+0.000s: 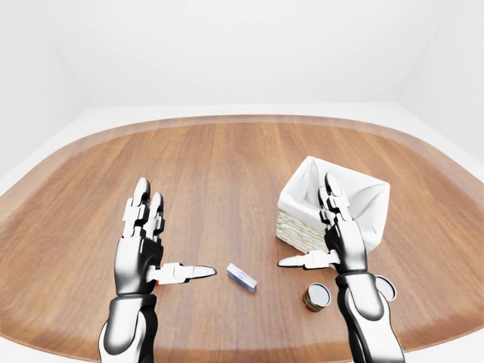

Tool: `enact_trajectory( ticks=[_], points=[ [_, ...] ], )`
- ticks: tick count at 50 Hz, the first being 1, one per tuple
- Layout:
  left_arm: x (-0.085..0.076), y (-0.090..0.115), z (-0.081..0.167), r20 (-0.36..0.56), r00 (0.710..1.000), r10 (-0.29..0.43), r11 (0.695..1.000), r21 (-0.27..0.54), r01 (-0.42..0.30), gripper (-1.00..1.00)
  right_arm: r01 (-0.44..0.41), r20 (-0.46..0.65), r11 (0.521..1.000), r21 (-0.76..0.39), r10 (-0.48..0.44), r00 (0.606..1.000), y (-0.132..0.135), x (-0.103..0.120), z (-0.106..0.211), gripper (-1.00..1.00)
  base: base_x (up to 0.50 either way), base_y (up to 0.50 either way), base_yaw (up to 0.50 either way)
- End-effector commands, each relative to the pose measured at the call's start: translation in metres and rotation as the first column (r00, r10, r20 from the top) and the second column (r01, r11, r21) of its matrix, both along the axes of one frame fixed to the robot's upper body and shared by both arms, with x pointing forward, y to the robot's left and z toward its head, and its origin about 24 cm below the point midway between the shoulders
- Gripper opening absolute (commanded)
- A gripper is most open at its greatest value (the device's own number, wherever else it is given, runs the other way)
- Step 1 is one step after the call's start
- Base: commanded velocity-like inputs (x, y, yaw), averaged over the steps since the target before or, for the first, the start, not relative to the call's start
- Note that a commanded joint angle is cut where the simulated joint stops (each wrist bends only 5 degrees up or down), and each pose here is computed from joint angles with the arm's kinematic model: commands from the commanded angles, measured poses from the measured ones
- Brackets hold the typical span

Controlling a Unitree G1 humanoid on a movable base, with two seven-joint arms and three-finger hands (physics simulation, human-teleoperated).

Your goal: Pick up the ketchup, and put it in the basket.

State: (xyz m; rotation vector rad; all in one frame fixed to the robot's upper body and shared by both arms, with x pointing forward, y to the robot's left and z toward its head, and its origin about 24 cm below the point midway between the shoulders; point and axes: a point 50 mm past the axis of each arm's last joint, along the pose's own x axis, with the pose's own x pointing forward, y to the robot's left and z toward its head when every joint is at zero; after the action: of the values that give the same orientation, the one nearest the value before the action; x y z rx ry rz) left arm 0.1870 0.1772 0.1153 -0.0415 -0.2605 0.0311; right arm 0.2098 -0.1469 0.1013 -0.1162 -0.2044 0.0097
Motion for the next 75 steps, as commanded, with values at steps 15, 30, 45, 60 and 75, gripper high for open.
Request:
enact_trajectory(
  ticks=[15,30,45,60,75],
  points=[
    [-0.007,0.012,0.001,-0.003,0.999,0.044,0.999,0.026,-0.044,1.00,0.004,-0.002,1.000,0.008,-0.003,1.000,-0.001,0.000,0.000,1.00,0.00,0.00,0.00],
    [-0.013,0.044,0.010,0.035,0.985,0.170,0.980,0.097,-0.173,1.00,0.020,0.000,1.000,-0.005,-0.020,1.000,-0.003,0.000,0.000,1.00,0.00,0.00,0.00],
    [-0.015,0.076,-0.003,0.027,0.959,0.281,0.950,0.134,-0.282,1.00,0.014,0.002,1.000,-0.004,-0.014,1.000,-0.001,-0.001,0.001,1.00,0.00,0.00,0.00],
    [-0.008,0.089,-0.023,-0.013,0.944,0.328,0.934,0.153,-0.323,1.00,0.013,-0.002,1.000,-0.006,-0.013,1.000,-0.001,0.000,0.000,1.00,0.00,0.00,0.00],
    [0.000,0.098,-0.057,-0.158,0.921,0.355,0.932,0.141,-0.335,1.00,0.013,-0.002,1.000,-0.006,-0.013,1.000,0.000,0.000,-0.001,1.00,0.00,0.00,0.00]
  ],
)
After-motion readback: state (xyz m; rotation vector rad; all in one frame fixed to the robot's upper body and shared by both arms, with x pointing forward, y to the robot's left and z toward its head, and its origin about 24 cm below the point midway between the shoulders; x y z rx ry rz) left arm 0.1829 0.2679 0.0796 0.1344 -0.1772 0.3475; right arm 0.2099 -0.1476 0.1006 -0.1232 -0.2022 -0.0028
